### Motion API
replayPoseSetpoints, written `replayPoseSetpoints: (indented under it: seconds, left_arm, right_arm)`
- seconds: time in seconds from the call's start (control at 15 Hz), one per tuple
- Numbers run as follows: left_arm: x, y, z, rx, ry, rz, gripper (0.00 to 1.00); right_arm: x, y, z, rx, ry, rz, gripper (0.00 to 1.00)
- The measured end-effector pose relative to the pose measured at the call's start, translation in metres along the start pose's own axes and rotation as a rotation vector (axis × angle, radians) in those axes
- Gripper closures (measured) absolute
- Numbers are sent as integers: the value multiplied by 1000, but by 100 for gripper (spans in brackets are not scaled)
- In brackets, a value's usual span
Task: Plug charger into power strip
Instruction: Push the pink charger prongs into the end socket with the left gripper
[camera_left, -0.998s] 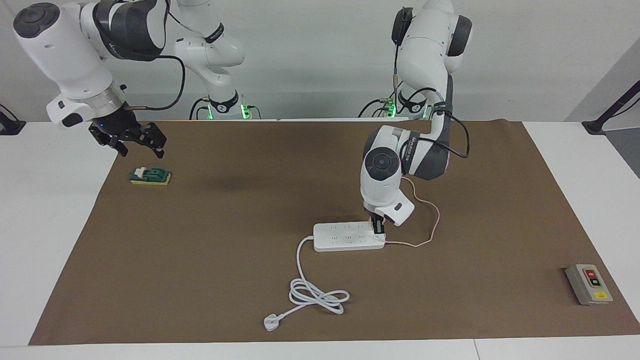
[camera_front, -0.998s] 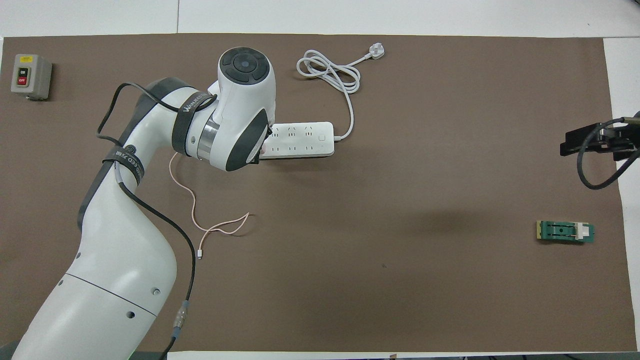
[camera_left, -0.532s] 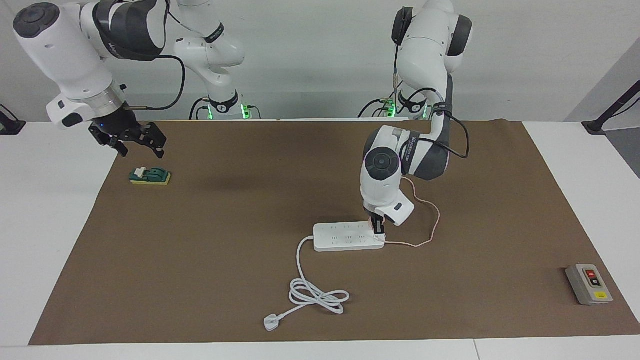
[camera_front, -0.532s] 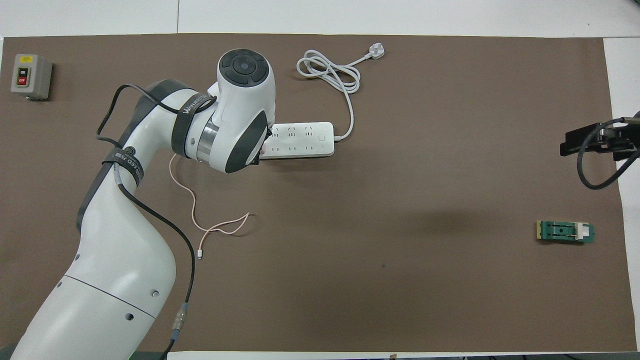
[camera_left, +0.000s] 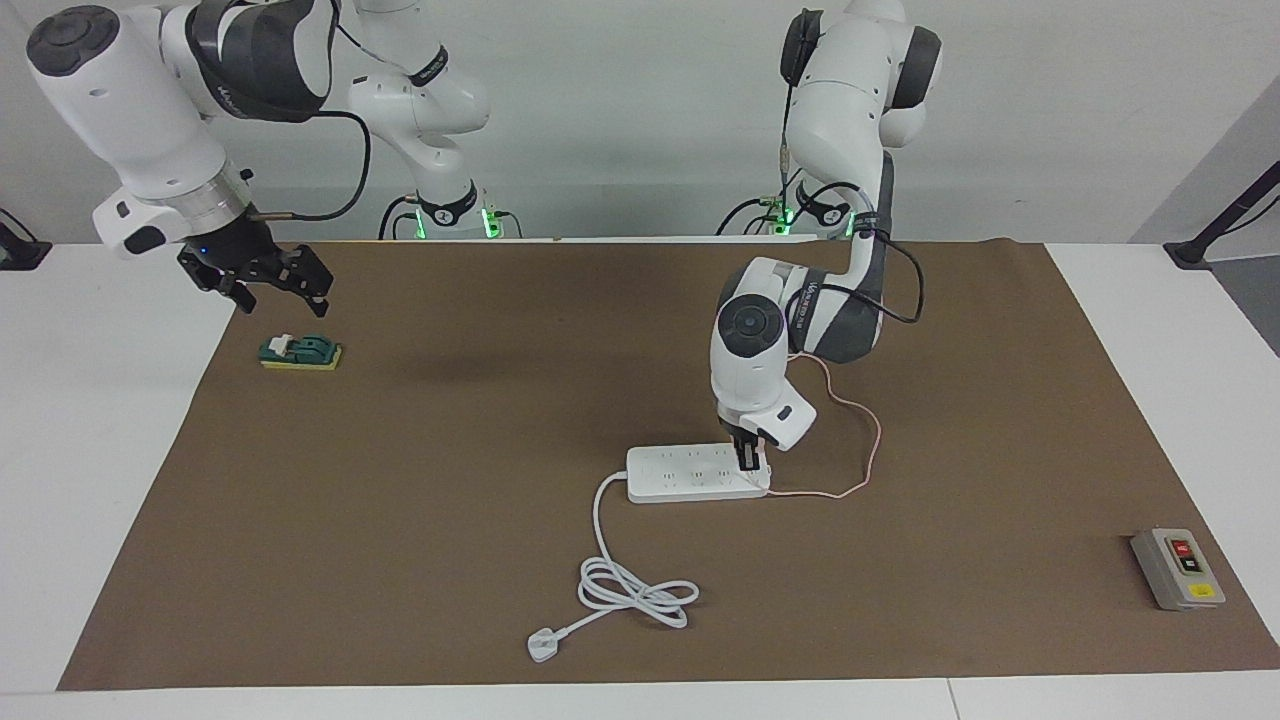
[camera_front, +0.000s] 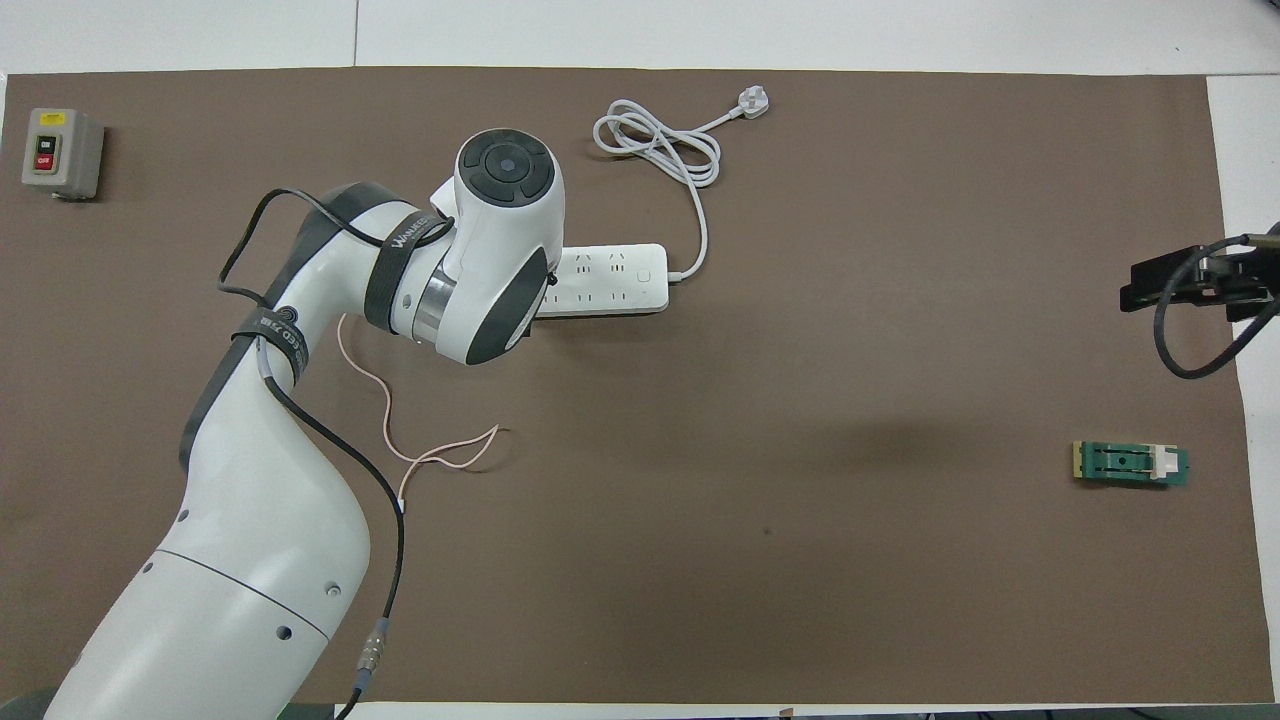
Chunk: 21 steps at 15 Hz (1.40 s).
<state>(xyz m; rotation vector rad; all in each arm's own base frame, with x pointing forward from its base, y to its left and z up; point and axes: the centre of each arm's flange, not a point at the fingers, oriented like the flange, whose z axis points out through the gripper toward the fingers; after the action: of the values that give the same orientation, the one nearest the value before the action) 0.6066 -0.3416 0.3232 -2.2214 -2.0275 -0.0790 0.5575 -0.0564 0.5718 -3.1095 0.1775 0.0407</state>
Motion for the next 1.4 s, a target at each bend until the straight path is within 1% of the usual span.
replayPoseSetpoints:
  seconds: [0.47, 0.67, 0.8, 1.0, 1.2, 1.4]
  left_arm:
    - [1, 0, 0, -1, 1, 2, 68]
    - [2, 1, 0, 0, -2, 62, 68]
    - [5, 1, -1, 4, -12, 112, 68]
    - [8, 1, -1, 1, -31, 139, 68]
    - [13, -2, 0, -20, -52, 131, 68]
    - [19, -4, 0, -31, -87, 107, 68]
  right_arm:
    - [0, 0, 0, 0, 0, 0, 0]
    - [0, 0, 0, 0, 0, 0, 0]
    - [0, 0, 0, 0, 0, 0, 0]
    - [0, 0, 0, 0, 0, 0, 0]
    - [0, 0, 0, 0, 0, 0, 0]
    - [0, 0, 0, 0, 0, 0, 0]
